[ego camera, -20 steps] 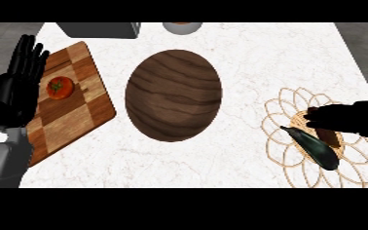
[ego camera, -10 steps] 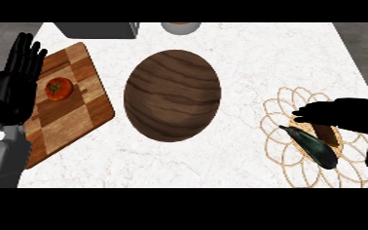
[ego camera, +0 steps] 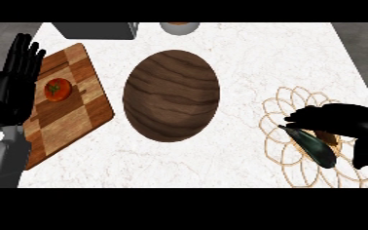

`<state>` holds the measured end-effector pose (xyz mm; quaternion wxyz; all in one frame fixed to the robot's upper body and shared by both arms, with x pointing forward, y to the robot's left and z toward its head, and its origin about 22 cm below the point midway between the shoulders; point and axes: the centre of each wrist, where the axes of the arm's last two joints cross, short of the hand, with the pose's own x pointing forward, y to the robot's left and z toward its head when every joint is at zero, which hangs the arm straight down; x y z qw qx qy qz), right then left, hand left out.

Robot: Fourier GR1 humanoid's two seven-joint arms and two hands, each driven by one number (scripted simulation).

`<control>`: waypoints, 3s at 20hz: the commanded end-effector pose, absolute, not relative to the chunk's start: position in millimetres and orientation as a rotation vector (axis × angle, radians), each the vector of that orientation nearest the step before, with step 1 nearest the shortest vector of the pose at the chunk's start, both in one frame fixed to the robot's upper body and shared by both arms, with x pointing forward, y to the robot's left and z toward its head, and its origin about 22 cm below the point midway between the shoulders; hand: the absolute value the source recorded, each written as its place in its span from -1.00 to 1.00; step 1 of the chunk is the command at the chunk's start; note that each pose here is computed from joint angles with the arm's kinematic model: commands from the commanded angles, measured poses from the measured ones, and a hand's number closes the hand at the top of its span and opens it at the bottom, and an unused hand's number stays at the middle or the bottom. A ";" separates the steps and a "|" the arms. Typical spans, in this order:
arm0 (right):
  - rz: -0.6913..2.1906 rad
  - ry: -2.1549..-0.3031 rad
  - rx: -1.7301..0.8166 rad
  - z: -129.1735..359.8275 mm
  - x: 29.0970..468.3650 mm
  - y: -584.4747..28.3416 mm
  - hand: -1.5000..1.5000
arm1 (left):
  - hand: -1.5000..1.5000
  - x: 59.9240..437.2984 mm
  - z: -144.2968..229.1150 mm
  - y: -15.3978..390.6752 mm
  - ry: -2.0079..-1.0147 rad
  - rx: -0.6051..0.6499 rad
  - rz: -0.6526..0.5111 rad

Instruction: Pick the eggplant from the placemat and place it in the bowl

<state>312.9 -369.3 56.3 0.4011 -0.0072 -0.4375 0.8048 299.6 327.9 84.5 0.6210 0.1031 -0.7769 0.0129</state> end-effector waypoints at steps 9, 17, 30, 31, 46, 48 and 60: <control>2.038 -1.050 0.093 27.7 325.3 -361.6 -1.00 | 0.00 290.6 83.8 323.1 -1.780 0.236 0.031; 2.036 -0.969 0.042 1.5 313.9 -354.6 -1.00 | 0.00 300.7 75.9 326.4 -1.772 0.241 0.031; 2.035 -1.170 0.026 -12.4 336.0 -358.9 1.00 | 0.00 303.8 87.5 325.7 -1.791 0.243 0.032; 2.041 -1.190 0.028 -19.9 326.4 -367.8 1.00 | 0.00 304.0 87.3 320.3 -1.785 0.242 0.024; 1.277 -1.031 -0.960 26.3 320.9 -446.5 1.00 | 0.00 296.0 78.5 325.3 -1.773 0.246 0.023; 1.218 -1.072 -1.045 50.5 327.9 -453.9 1.00 | 0.00 301.7 83.3 315.6 -1.794 0.247 0.033; 1.158 -1.574 -0.914 169.1 317.0 -396.1 1.00 | 0.00 280.1 76.0 349.4 -1.762 0.280 0.045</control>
